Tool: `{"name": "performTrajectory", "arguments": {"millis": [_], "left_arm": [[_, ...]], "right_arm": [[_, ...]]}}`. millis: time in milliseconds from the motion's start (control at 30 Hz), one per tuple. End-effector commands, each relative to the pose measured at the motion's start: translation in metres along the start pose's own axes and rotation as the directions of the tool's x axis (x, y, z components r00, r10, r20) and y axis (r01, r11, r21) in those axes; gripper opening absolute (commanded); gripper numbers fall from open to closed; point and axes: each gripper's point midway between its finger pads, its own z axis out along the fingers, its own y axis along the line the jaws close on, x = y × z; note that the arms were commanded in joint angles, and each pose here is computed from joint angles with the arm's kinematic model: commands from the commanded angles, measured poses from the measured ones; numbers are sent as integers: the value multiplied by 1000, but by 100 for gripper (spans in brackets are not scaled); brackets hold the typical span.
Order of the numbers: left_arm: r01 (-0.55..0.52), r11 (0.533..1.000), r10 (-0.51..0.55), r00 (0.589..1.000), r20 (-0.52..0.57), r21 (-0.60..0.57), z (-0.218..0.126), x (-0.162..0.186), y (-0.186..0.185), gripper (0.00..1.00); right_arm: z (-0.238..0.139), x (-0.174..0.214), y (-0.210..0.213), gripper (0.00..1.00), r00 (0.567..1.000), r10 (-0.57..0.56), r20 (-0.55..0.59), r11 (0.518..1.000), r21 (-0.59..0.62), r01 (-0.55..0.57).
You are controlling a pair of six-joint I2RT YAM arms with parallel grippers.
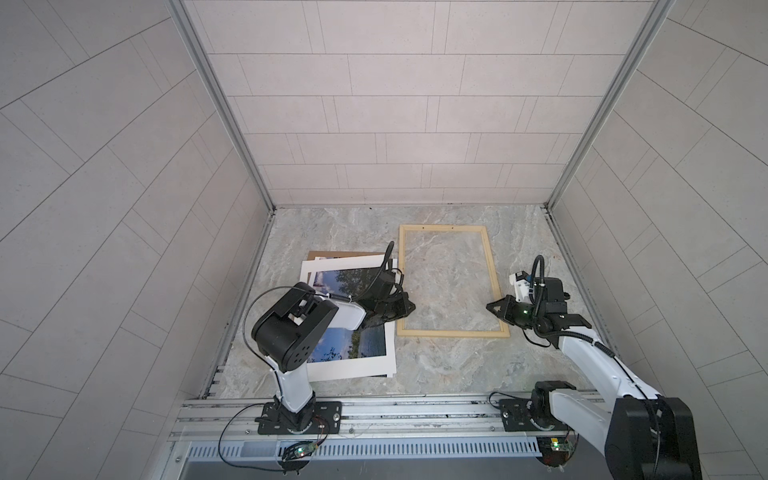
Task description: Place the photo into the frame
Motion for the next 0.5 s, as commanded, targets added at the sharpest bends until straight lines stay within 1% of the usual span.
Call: {"name": "performTrajectory", "arguments": {"millis": [0, 200, 467], "left_arm": [[-20, 999, 20, 1000, 0, -32, 1, 2, 13, 0], [-53, 997, 54, 998, 20, -48, -3, -1, 15, 0], [-80, 995, 82, 996, 28, -60, -8, -3, 14, 0]], "right_arm": [[6, 4, -8, 0, 1000, -9, -14, 1000, 13, 9], [9, 7, -8, 0, 999, 17, -39, 1000, 7, -17], [4, 14, -13, 0, 999, 9, -49, 999, 34, -7]]}}
